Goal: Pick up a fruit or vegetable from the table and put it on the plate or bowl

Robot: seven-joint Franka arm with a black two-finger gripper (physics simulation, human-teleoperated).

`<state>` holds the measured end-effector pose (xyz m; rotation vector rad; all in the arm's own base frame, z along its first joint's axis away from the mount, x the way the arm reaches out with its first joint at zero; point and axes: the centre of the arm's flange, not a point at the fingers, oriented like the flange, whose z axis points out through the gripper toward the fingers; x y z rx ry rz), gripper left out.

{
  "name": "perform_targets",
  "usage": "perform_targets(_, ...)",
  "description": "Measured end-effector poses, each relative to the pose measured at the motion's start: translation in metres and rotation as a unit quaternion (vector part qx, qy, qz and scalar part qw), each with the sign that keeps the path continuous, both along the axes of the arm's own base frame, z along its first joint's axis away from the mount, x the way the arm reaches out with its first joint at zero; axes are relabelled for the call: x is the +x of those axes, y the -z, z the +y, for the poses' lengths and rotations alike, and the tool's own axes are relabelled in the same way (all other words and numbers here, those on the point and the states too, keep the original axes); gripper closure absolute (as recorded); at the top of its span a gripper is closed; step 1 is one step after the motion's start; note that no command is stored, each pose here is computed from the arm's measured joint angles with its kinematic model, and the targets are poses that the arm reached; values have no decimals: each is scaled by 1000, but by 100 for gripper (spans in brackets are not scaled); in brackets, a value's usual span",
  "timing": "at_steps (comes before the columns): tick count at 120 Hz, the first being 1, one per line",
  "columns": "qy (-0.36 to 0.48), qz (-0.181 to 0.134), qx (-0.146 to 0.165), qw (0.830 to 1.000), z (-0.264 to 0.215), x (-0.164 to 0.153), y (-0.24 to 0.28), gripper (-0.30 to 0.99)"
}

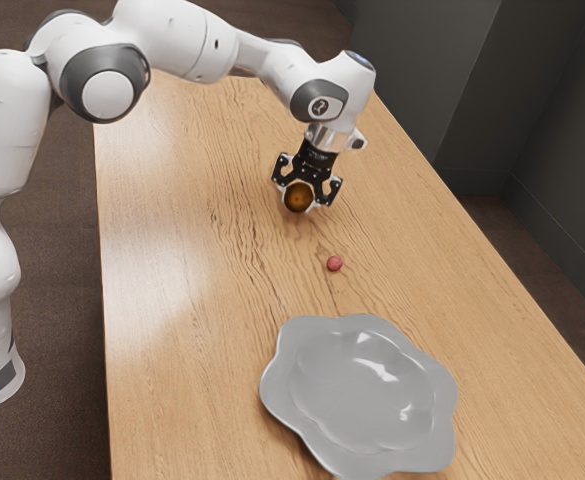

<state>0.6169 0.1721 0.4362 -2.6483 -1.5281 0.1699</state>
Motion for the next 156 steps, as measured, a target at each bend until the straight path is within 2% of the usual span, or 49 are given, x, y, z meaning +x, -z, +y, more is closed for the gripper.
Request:
perform_targets(15,3,-8,3,1000,-5,-2,-18,36)
perform_targets(28,29,-26,2,999,-35,7,-51,38)
perform_targets(39,65,-29,-7,997,-77,12,-65,40)
perform_targets(54,137,-40,-24,989,-163,14,-87,40)
perform_targets(66,197,-43,-40,979,-233,9,-95,40)
perform_targets(89,314,-40,-39,948,-366,-21,-99,40)
perform_targets(114,405,-44,-47,912,-469,-68,-105,41)
perform_targets(124,420,-42,-48,905,-485,-78,-103,42)
perform_targets(148,424,-34,-47,904,-489,-83,-88,43)
perform_targets(156,424,-36,-48,904,-490,-83,-87,37)
